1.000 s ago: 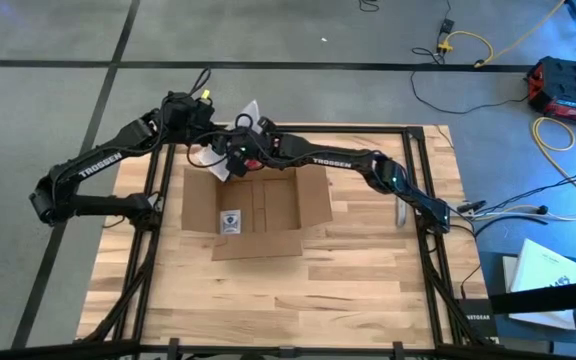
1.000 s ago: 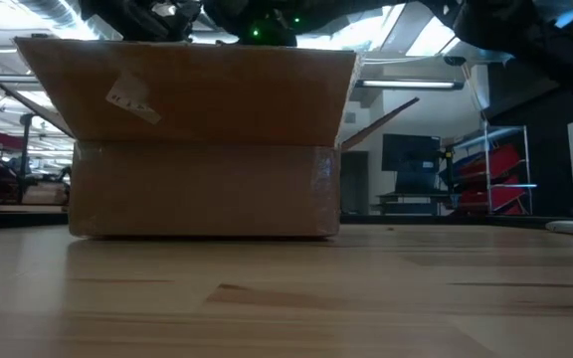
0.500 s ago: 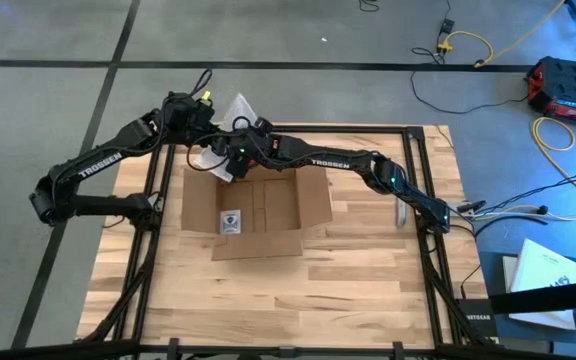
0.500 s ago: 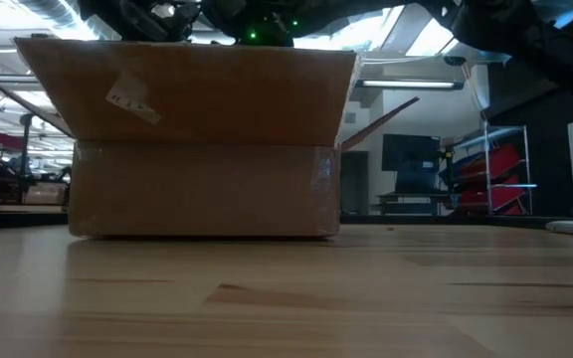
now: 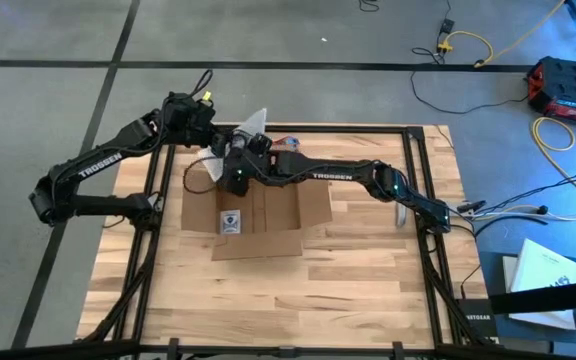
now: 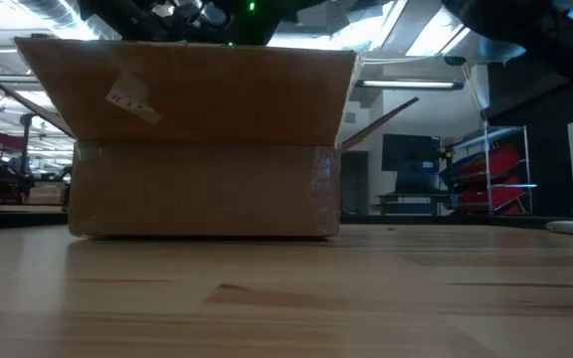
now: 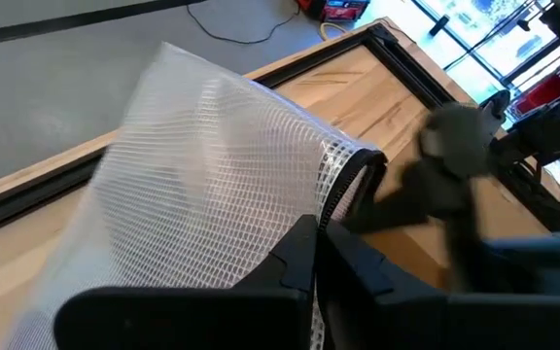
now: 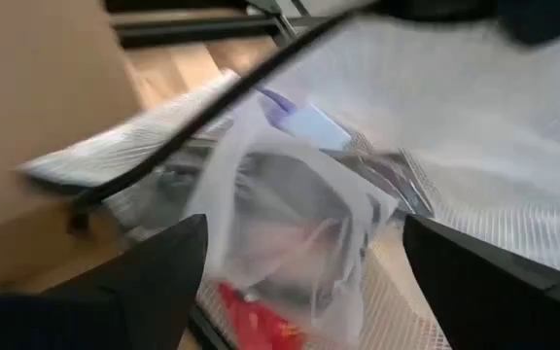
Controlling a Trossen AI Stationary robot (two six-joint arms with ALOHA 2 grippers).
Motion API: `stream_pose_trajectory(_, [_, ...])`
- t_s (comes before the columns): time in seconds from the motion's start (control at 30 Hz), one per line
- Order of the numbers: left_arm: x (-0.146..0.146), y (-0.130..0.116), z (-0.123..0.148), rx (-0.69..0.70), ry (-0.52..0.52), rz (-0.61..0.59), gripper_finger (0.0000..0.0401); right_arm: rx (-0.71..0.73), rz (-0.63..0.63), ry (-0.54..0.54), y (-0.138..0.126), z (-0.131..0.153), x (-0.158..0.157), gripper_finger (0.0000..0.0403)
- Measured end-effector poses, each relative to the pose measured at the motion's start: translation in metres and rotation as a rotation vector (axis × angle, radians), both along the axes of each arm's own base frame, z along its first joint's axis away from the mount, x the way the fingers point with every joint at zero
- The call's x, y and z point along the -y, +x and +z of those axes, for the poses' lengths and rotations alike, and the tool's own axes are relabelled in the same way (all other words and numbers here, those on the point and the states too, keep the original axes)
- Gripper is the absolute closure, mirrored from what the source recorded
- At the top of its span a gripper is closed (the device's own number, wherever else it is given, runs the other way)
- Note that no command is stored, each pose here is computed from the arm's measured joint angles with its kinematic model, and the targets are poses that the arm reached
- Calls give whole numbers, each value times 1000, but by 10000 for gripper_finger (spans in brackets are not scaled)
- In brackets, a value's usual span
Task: Unpack boxes
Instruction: Put the game card into the transparent zip bag
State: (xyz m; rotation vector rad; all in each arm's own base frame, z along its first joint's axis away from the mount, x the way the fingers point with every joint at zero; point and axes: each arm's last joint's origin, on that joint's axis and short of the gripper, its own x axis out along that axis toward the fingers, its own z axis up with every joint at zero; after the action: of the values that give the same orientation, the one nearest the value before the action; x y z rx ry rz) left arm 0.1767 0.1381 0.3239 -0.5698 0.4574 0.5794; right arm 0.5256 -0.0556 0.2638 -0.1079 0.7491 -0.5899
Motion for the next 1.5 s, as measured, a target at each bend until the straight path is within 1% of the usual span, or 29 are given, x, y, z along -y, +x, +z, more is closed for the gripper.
stream_pose_trajectory(0.13, [0,0,0,-1,5,-3,401,-23,0,-21,-1,0,-19,79])
stream_pose_trajectory(0.37, [0,0,0,-3,7,-4,401,-50,-8,31,-6,-5,-49,79])
stream_pose_trajectory(0.43, [0,0,0,-3,9,-5,401,-72,17,72,-7,-7,-58,79])
stream_pose_trajectory(0.53, [0,0,0,-8,17,-11,401,-109,104,167,-9,-11,-69,79])
stream_pose_trajectory(0.63, [0,0,0,-9,18,-11,401,-113,188,269,-5,-18,-73,79])
stream_pose_trajectory(0.73, [0,0,0,-10,17,-11,401,-89,233,372,1,-25,-65,79])
stream_pose_trajectory(0.83, [0,0,0,-9,17,-11,401,-66,259,540,5,-34,-51,79])
stream_pose_trajectory(1.0, [0,0,0,-13,20,-13,401,-110,353,796,7,-53,-34,79])
stream_pose_trajectory(1.07, [0,0,0,-12,23,-12,401,-121,395,867,7,-56,-33,79])
stream_pose_trajectory(1.1, [0,0,0,-15,21,-12,401,-138,398,883,6,-58,-35,79])
stream_pose_trajectory(1.17, [0,0,0,-12,25,-12,401,-141,403,880,8,-63,-36,79])
stream_pose_trajectory(1.2, [0,0,0,-12,26,-12,401,-136,409,853,9,-64,-37,79])
stream_pose_trajectory(1.33, [0,0,0,-13,25,-12,401,-114,435,722,13,-63,-40,79])
stream_pose_trajectory(1.43, [0,0,0,-16,31,-16,401,-107,462,573,16,-63,-43,79])
stream_pose_trajectory(1.5, [0,0,0,-17,38,-20,401,-95,484,524,18,-62,-43,79])
